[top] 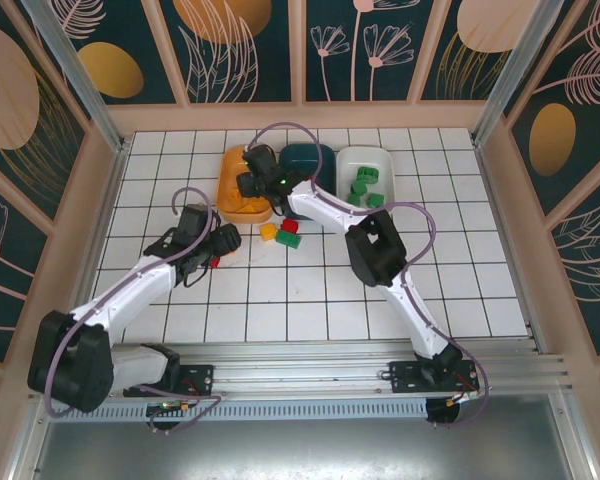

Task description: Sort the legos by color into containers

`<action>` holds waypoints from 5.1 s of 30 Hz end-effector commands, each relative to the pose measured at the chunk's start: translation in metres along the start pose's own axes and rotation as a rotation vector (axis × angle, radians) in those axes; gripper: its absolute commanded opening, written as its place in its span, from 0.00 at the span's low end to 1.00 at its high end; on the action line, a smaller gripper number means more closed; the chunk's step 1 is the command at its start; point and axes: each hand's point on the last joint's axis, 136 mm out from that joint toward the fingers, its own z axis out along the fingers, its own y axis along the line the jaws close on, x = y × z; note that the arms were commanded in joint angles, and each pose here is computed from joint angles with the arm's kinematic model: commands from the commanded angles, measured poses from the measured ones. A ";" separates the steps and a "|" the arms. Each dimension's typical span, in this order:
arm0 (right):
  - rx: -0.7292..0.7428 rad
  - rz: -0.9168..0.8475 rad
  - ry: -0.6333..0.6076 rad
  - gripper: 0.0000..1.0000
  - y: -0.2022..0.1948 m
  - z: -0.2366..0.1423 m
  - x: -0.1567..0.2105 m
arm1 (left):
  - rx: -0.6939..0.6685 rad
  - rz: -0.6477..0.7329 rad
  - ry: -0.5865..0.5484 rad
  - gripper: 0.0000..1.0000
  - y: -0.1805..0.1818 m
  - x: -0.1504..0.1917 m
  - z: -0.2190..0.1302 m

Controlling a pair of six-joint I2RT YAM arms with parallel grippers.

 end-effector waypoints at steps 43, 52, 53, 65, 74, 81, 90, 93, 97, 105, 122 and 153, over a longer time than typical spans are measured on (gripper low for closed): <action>0.172 0.262 -0.137 0.63 -0.103 -0.239 0.090 | -0.245 0.180 0.233 0.29 0.005 0.028 0.101; 0.098 0.258 -0.103 0.62 -0.090 -0.235 0.097 | -0.074 0.168 0.044 0.23 -0.069 -0.052 0.038; 0.089 0.260 -0.100 0.62 -0.087 -0.233 0.098 | -0.084 0.168 0.031 0.23 -0.070 -0.062 0.037; 0.132 0.129 -0.012 0.64 -0.059 -0.196 0.119 | -0.071 0.159 0.128 0.24 -0.078 -0.109 0.129; 0.114 0.063 0.012 0.72 -0.044 -0.189 0.116 | -0.067 0.192 0.076 0.60 -0.088 -0.133 0.125; 0.124 -0.105 0.056 0.75 -0.022 -0.154 0.120 | 0.022 0.158 -0.043 0.87 -0.103 -0.154 0.061; 0.132 -0.195 0.081 0.76 0.008 -0.097 0.112 | 0.103 -0.086 -0.180 0.98 -0.020 -0.086 -0.024; 0.185 -0.188 0.091 0.76 0.004 -0.079 0.111 | 0.088 -0.091 -0.210 0.99 0.005 -0.066 -0.046; 0.224 -0.140 0.107 0.76 -0.001 -0.065 0.111 | 0.047 -0.060 -0.238 0.99 0.025 -0.051 -0.068; 0.246 -0.117 0.143 0.75 -0.005 -0.053 0.122 | 0.064 -0.073 -0.258 0.99 0.020 -0.058 -0.083; 0.146 -0.120 0.200 0.60 0.012 -0.037 0.136 | 0.073 -0.079 -0.235 0.98 0.014 -0.062 -0.069; 0.057 -0.059 -0.055 0.36 0.027 -0.086 0.018 | 0.031 -0.301 -0.122 0.97 0.041 -0.016 -0.032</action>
